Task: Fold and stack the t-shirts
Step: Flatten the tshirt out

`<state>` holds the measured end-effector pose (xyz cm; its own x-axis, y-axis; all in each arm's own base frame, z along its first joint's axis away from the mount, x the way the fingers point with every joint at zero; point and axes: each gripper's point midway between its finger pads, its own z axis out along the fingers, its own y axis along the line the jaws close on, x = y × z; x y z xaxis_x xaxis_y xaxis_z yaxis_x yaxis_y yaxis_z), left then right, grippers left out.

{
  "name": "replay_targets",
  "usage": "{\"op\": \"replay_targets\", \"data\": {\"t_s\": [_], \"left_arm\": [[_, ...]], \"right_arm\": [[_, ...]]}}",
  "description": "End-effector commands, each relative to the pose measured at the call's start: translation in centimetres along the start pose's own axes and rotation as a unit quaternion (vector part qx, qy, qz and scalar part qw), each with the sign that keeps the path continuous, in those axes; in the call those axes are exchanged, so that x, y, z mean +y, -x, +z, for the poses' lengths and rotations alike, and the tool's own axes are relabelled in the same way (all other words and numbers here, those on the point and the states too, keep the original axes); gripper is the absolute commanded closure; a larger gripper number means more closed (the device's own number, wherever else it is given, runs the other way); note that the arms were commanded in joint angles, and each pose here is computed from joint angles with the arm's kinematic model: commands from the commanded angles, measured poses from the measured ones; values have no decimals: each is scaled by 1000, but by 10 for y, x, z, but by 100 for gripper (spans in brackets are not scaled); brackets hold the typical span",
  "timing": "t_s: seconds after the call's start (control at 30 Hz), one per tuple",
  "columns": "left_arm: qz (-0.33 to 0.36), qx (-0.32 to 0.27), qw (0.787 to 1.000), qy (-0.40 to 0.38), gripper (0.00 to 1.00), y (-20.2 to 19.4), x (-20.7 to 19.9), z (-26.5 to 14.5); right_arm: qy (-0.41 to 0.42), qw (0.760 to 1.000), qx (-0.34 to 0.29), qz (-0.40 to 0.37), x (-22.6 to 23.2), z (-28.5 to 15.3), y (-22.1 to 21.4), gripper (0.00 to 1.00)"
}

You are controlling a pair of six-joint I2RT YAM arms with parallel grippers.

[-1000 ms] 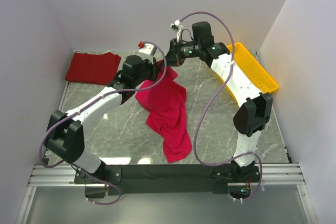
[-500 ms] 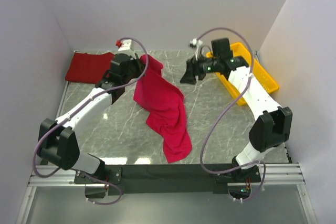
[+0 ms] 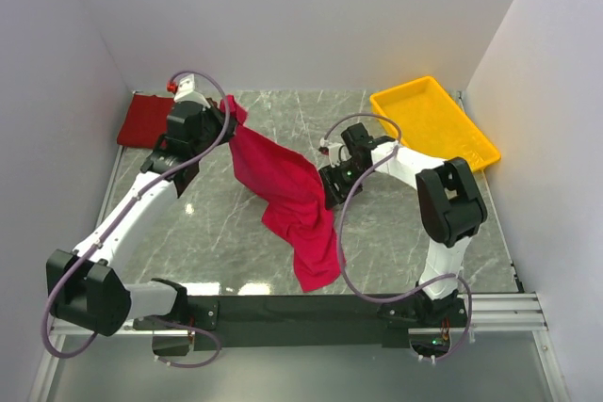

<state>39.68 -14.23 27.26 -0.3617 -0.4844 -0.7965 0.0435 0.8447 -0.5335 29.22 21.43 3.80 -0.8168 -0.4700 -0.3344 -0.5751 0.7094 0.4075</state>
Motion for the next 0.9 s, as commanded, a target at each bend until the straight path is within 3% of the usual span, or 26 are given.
{"op": "replay_targets", "data": {"t_s": [0.0, 0.03, 0.1, 0.2, 0.23, 0.37, 0.53, 0.7, 0.87], "left_arm": [[-7, -25, 1000, -15, 99, 19, -7, -14], [-7, -27, 1000, -13, 99, 21, -5, -16], [-9, -29, 1000, -9, 99, 22, -1, -18], [-6, -32, 999, -5, 99, 23, 4, -23], [-5, -35, 999, -1, 99, 26, 7, -26], [3, -45, 999, 27, 99, 35, 23, -36], [-6, -75, 993, 88, 99, 54, 49, -56], [-21, -82, 990, 116, 99, 64, 58, -64], [-28, -83, 991, 101, 99, 68, 51, -56]], "right_arm": [[26, 999, -34, 4, 10, 1, 29, 44], [40, 998, -39, 6, 15, 1, 32, 53], [74, 996, -45, 1, 28, -3, 35, 60], [91, 994, -66, -13, 38, -15, 44, 97], [84, 993, -75, -19, 37, -19, 48, 100], [-28, 988, -148, -45, -1, -66, 78, 100], [-133, 953, -269, -39, -55, -163, 112, 100], [-203, 914, -341, -84, -56, -222, 117, 100], [-203, 907, -357, -93, -50, -240, 117, 100]]}}
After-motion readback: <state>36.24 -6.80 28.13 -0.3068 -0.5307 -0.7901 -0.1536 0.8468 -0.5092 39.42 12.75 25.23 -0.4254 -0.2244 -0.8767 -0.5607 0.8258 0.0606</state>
